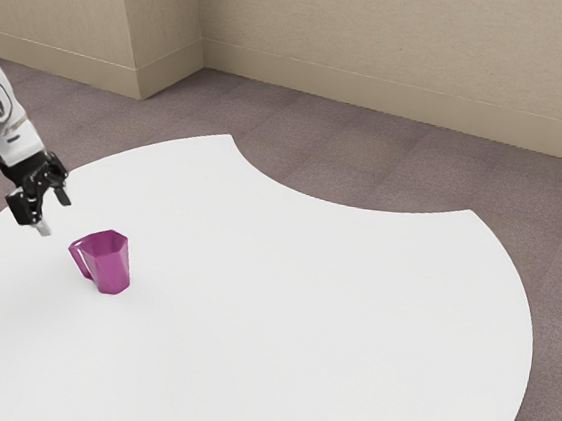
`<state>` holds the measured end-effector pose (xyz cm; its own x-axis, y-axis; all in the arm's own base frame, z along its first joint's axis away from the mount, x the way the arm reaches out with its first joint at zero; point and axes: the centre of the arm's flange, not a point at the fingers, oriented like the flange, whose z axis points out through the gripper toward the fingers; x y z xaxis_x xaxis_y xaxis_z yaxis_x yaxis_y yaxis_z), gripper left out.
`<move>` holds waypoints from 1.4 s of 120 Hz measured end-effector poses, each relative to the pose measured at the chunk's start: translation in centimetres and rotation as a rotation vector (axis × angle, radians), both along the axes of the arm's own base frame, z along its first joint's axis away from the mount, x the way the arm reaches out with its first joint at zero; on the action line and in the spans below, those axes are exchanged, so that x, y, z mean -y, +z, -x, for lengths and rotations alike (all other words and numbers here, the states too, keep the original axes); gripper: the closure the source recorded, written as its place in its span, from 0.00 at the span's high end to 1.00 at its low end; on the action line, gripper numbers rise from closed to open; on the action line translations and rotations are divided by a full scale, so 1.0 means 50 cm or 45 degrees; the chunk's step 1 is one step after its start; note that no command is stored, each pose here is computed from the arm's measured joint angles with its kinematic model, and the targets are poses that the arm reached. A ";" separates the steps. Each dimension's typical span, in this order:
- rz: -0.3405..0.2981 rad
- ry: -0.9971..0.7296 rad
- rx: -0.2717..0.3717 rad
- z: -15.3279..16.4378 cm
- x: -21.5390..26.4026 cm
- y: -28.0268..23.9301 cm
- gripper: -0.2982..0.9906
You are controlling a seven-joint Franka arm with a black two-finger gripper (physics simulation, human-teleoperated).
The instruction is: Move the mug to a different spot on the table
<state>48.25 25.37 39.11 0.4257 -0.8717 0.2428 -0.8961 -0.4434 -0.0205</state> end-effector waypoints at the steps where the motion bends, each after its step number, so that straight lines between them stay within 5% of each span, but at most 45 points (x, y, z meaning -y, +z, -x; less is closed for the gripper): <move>1: 0.005 0.002 0.000 -0.001 -0.002 -0.004 0.77; 36: 0.167 0.017 0.001 -0.042 -0.026 -0.130 0.77; 112: 0.237 -0.036 -0.014 -0.054 -0.031 -0.244 0.77; 141: 0.244 -0.030 -0.001 -0.056 -0.034 -0.262 0.38; 168: 0.243 -0.035 0.038 -0.062 -0.032 -0.243 0.30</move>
